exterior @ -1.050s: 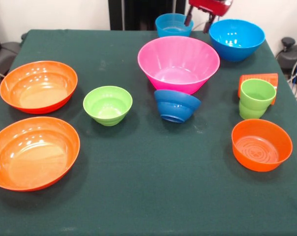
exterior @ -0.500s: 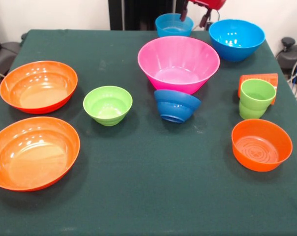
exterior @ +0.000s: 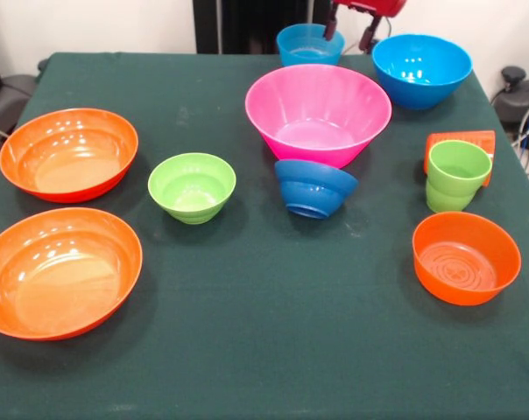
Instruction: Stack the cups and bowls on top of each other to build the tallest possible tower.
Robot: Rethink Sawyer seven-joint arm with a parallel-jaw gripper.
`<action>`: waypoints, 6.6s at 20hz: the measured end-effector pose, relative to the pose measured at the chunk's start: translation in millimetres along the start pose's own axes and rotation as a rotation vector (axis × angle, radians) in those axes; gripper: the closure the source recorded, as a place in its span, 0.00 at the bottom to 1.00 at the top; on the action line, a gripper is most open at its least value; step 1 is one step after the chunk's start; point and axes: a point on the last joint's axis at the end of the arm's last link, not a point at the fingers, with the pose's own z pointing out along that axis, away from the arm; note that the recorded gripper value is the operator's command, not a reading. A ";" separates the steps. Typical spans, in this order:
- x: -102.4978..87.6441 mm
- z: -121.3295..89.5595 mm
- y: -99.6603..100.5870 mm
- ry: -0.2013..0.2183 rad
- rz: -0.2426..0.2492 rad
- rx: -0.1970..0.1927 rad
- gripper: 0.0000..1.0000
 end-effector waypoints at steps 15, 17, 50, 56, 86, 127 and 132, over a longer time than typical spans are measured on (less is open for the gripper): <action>2.2 6.5 -8.9 -0.009 -0.067 0.017 0.00; 3.1 7.7 -12.0 -0.013 -0.082 0.025 0.00; 44.7 8.3 56.8 -0.034 -0.246 0.044 0.00; 43.2 1.4 65.1 -0.045 -0.233 0.034 0.00; 72.7 -42.4 154.3 -0.068 -0.040 -0.025 0.00; 11.1 -14.1 88.6 -0.114 0.094 -0.040 0.00; -4.8 -8.6 62.4 -0.151 0.094 -0.041 0.00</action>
